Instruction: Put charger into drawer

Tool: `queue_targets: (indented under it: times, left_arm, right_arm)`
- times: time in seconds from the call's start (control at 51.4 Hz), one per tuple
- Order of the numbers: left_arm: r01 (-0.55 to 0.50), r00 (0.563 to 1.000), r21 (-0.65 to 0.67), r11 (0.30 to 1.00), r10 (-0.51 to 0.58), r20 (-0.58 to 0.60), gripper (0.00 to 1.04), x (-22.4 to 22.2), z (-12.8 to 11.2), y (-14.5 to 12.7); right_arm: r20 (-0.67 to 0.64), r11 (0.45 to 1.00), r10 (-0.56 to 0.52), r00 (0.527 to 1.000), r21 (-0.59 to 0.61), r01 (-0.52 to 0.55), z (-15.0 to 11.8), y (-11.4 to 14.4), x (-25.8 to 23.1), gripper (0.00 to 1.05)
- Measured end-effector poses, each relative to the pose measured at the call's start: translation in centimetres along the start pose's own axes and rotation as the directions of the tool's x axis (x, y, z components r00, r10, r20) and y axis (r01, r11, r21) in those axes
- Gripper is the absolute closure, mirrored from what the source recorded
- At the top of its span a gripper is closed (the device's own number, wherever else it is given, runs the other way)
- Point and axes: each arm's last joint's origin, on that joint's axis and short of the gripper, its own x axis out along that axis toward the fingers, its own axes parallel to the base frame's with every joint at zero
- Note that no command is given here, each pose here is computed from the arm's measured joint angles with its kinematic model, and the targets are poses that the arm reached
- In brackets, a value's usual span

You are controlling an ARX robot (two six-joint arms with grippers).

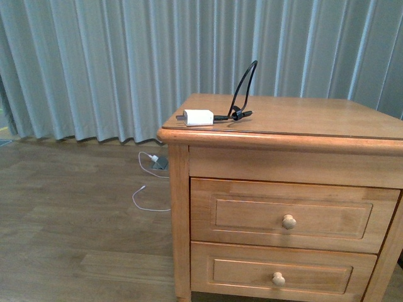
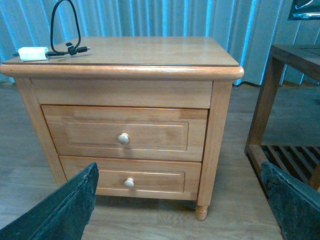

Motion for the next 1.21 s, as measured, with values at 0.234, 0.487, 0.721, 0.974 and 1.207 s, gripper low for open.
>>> queue_targets:
  times: [0.234,0.487,0.721,0.974,1.207]
  left_arm:
    - [0.0,1.0,0.0,1.0,0.0,0.0,0.06,0.0,0.0,0.0]
    - [0.0,1.0,0.0,1.0,0.0,0.0,0.06,0.0,0.0,0.0]
    - [0.0,1.0,0.0,1.0,0.0,0.0,0.06,0.0,0.0,0.0]
    - [0.0,1.0,0.0,1.0,0.0,0.0,0.06,0.0,0.0,0.0]
    - [0.0,1.0,0.0,1.0,0.0,0.0,0.06,0.0,0.0,0.0]
  right_arm:
    - [0.0,1.0,0.0,1.0,0.0,0.0,0.0,0.0,0.0,0.08]
    - [0.0,1.0,0.0,1.0,0.0,0.0,0.0,0.0,0.0,0.08]
    - [0.0,1.0,0.0,1.0,0.0,0.0,0.0,0.0,0.0,0.08]
    - [0.0,1.0,0.0,1.0,0.0,0.0,0.0,0.0,0.0,0.08]
    - [-0.001,1.0,-0.011,1.0,-0.005,0.011,-0.01,0.0,0.01,0.08]
